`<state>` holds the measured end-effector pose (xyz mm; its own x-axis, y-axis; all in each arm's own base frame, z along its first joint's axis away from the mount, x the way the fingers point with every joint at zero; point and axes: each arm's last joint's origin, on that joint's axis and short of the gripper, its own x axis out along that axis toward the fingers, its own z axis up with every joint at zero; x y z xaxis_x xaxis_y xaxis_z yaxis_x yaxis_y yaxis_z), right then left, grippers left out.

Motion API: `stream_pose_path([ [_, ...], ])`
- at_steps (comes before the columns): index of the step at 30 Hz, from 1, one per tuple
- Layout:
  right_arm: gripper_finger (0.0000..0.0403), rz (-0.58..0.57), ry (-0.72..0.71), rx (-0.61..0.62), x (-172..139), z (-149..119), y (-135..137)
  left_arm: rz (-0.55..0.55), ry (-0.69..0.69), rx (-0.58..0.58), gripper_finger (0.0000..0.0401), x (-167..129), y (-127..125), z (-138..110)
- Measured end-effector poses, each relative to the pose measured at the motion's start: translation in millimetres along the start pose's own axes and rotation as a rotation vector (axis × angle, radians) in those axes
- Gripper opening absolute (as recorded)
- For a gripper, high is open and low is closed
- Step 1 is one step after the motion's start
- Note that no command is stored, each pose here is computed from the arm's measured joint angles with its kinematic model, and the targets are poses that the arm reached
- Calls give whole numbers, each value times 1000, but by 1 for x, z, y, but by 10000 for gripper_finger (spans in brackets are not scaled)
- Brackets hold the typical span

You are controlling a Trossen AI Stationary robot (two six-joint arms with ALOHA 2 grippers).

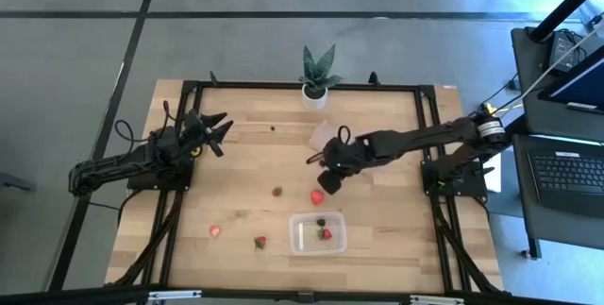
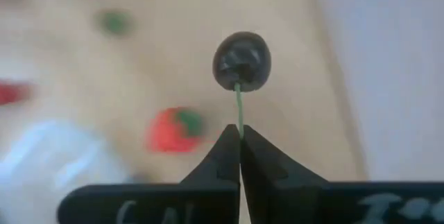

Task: Pick and placing Produce into tupperware
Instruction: Put the black cherry in the bin

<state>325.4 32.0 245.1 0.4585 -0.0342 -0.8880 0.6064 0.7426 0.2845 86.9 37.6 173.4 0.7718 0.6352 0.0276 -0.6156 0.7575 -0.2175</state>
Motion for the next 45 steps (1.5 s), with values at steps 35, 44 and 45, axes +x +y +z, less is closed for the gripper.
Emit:
stream_pose_path([
  [35, 14, 24, 271, -290, 69, -111, 118, 0, 0, 0, 179, 0, 0, 0],
  [44, 16, 35, 266, -336, 68, -111, 119, 0, 0, 0, 179, 0, 0, 0],
  [45, 18, 37, 270, -337, 68, -111, 119, 0, 0, 0, 179, 0, 0, 0],
])
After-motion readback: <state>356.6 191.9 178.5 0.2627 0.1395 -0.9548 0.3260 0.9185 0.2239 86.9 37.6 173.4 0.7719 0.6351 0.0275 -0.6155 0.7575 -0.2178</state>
